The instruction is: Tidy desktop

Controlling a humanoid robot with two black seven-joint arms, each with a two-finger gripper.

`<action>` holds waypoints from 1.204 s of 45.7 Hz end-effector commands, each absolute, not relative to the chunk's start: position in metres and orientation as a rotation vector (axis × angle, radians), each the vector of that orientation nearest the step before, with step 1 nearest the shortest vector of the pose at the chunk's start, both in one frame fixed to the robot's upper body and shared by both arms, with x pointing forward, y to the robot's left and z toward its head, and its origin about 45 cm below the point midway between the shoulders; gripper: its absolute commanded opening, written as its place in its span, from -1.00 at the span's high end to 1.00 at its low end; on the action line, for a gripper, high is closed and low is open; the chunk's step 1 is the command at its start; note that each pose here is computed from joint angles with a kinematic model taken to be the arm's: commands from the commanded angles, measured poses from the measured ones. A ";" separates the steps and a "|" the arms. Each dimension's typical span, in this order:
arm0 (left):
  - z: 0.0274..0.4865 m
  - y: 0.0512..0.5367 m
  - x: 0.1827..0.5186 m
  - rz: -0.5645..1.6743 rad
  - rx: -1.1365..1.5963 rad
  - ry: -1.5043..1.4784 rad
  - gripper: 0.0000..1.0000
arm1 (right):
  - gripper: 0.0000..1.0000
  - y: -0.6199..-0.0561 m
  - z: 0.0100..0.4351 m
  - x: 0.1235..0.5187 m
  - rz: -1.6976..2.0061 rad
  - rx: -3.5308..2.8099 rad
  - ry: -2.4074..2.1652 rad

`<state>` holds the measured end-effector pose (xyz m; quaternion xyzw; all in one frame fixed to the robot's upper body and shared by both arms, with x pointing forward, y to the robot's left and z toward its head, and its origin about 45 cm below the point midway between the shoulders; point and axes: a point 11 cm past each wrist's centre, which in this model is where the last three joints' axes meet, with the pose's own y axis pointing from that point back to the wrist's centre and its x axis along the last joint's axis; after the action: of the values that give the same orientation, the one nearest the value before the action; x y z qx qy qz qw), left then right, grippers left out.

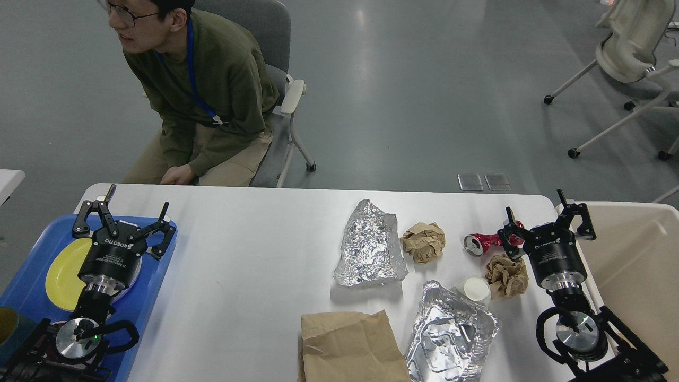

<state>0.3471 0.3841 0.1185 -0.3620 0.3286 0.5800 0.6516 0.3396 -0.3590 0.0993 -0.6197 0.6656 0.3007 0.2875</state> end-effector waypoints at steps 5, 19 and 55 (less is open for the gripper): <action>0.118 0.384 0.347 1.316 -0.822 0.747 -0.92 | -1.00 -0.359 0.099 0.340 0.803 -1.655 1.778; 0.118 0.384 0.347 1.316 -0.824 0.747 -0.93 | -1.00 -0.359 0.100 0.340 0.803 -1.656 1.777; 0.119 0.385 0.347 1.315 -0.822 0.746 -0.93 | -1.00 -0.427 0.132 0.353 0.704 -1.574 1.866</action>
<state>0.3469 0.3846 0.1186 -0.3622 0.3289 0.5799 0.6514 0.3538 -0.4167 0.1286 -0.5933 0.6969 0.2684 0.3006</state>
